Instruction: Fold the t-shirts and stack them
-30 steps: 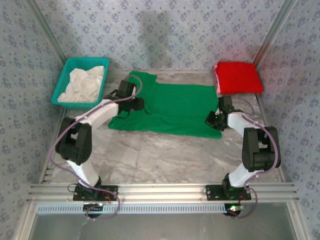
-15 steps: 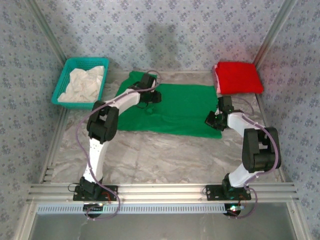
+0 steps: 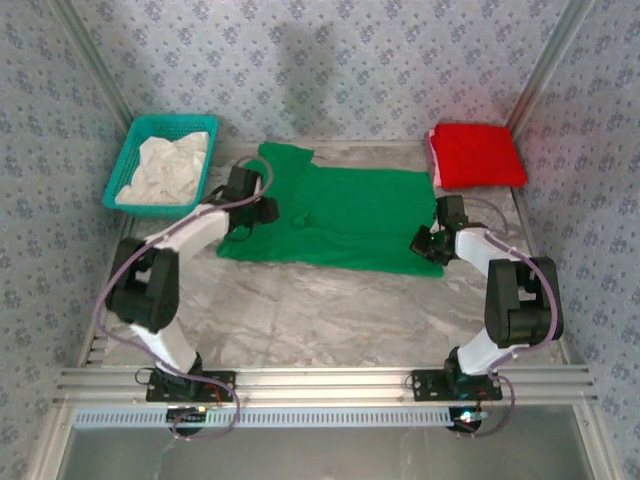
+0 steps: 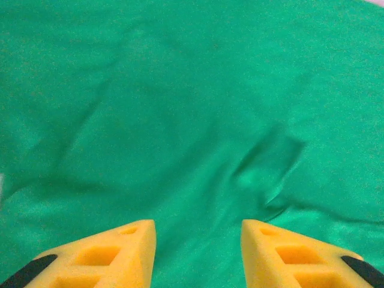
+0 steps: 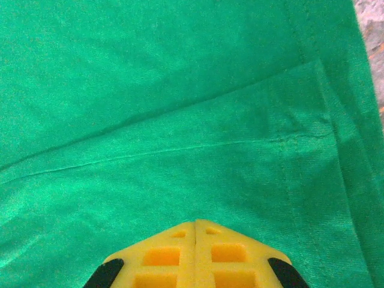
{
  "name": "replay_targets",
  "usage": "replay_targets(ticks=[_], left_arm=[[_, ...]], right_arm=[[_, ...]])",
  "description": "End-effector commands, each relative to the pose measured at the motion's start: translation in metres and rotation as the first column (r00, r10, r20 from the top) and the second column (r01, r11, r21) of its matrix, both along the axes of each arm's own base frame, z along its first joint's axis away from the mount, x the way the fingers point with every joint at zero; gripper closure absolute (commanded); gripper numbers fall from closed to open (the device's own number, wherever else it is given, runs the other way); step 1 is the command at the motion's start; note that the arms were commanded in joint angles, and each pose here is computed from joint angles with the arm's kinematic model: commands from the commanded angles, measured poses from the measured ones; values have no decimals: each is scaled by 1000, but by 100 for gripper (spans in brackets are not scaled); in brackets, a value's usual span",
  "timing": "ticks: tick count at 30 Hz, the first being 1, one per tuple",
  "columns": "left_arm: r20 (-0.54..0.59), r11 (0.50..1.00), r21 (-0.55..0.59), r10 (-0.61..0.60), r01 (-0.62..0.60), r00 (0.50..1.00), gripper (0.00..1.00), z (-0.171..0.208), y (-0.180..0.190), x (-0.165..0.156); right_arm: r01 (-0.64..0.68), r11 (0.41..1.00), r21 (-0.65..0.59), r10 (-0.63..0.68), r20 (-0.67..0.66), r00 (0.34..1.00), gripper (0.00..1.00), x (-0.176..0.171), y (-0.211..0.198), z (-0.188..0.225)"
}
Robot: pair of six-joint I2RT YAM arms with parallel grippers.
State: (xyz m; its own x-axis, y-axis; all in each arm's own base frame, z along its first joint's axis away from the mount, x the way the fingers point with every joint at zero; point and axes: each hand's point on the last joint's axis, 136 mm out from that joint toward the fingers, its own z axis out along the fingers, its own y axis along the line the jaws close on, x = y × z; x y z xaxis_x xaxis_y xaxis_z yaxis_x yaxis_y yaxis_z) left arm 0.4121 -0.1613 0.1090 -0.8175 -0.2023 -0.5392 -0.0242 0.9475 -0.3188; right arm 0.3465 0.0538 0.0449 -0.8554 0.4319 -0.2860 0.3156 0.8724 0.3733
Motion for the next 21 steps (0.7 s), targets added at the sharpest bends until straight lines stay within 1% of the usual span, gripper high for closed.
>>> replay_targets(ticks=[1,3,5,8,11,13,16,19,21], left_arm=[[-35,998,5,62,-62,997,61,-14,18,-27],[-67,996,21,86,-85,994,63,-31,29,-42],[-98,993,21,115,-113,988,66,-48,39,-50],[-124,989,14,147,-146,981,68,-70,50,-51],[-184,987,14,161,-161,970,72,-88,57,-55],[-216,982,21,188,-188,958,74,-97,64,-64],[-267,967,9,248,-255,931,77,-109,80,-88],[-296,954,-5,285,-300,911,77,-113,90,-111],[-318,950,-25,287,-311,904,77,-113,89,-126]], right_arm=[[12,998,56,-8,-75,997,100,-18,8,-8],[27,998,59,-23,-78,997,100,-23,11,-10],[32,999,31,-29,-89,996,100,-25,9,-16],[42,999,23,-39,-122,992,100,-24,6,-24],[76,997,18,-72,-152,986,100,-27,2,-31],[128,991,25,-122,-174,977,100,-35,-5,-36],[202,979,18,-194,-208,959,100,-55,-18,-41],[234,972,8,-226,-241,944,100,-75,-27,-43],[248,968,29,-232,-268,935,100,-87,-26,-45]])
